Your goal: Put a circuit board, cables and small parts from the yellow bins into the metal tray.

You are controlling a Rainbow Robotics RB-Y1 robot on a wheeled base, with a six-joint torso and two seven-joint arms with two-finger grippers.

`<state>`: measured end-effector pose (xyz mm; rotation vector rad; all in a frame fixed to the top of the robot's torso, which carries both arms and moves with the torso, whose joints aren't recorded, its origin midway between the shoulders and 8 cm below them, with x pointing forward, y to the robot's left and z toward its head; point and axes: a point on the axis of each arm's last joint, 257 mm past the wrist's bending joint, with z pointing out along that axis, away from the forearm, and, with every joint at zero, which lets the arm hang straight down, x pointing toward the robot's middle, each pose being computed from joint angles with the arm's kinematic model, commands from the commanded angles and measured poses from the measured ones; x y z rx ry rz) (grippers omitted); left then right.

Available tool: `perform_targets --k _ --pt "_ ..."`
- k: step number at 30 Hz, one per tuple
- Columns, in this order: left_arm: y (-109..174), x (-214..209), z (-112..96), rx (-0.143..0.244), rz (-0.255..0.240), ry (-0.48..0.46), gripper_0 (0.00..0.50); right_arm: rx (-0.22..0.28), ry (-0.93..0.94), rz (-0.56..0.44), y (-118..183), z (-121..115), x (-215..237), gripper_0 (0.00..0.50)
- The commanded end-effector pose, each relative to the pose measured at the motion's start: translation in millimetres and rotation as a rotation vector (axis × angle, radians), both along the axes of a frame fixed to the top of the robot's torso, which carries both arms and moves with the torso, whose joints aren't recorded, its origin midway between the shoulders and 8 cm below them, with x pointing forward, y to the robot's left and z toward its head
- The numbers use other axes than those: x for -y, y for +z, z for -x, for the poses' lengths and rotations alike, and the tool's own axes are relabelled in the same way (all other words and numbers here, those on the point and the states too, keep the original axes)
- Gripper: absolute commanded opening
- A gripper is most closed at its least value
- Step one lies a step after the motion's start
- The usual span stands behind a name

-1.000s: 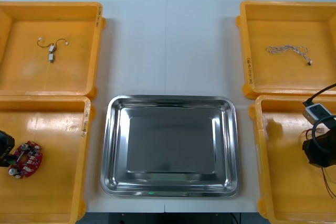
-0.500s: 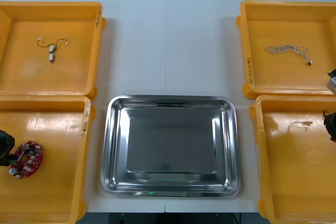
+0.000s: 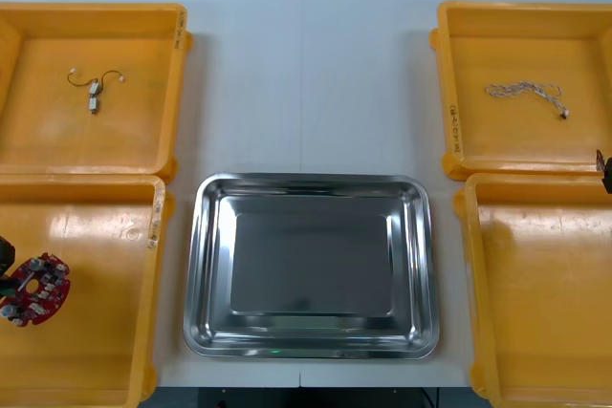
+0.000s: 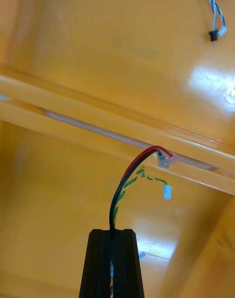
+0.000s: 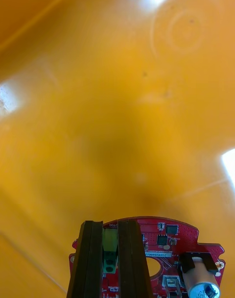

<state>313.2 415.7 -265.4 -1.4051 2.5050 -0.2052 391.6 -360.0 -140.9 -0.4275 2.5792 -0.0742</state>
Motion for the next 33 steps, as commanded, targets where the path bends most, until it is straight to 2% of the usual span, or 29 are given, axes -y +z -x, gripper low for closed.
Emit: perform_targets --k 1,10,12,16,21,25,29,33 --pt "23.3 -2.1 10.8 0.028 -0.033 -0.018 0.0 0.082 0.076 -0.045 36.5 -10.6 -26.4 0.0" --pt "63.6 11.1 6.6 0.097 -0.077 -0.091 0.0 0.086 0.248 -0.094 53.6 -11.9 -79.9 0.0" --pt "79.7 18.5 -0.8 0.132 -0.097 -0.136 0.0 0.075 0.306 -0.097 53.6 -8.6 -95.7 0.0" --pt "102.8 33.4 -14.5 0.195 -0.103 -0.202 0.0 0.072 0.382 -0.076 52.2 -1.3 -115.2 0.0" --pt "131.9 61.0 -31.8 0.283 -0.139 -0.339 0.0 0.062 0.504 -0.021 43.8 14.5 -145.4 0.0" --pt "145.9 87.2 -44.1 0.327 -0.163 -0.468 0.0 0.052 0.615 0.023 35.6 30.2 -168.7 0.0" --pt "154.1 109.3 -51.6 0.352 -0.181 -0.565 0.0 0.05 0.718 0.067 30.0 44.3 -189.1 0.0" --pt "162.0 129.9 -59.8 0.367 -0.222 -0.678 0.0 0.049 0.796 0.082 26.1 57.1 -207.7 0.0"
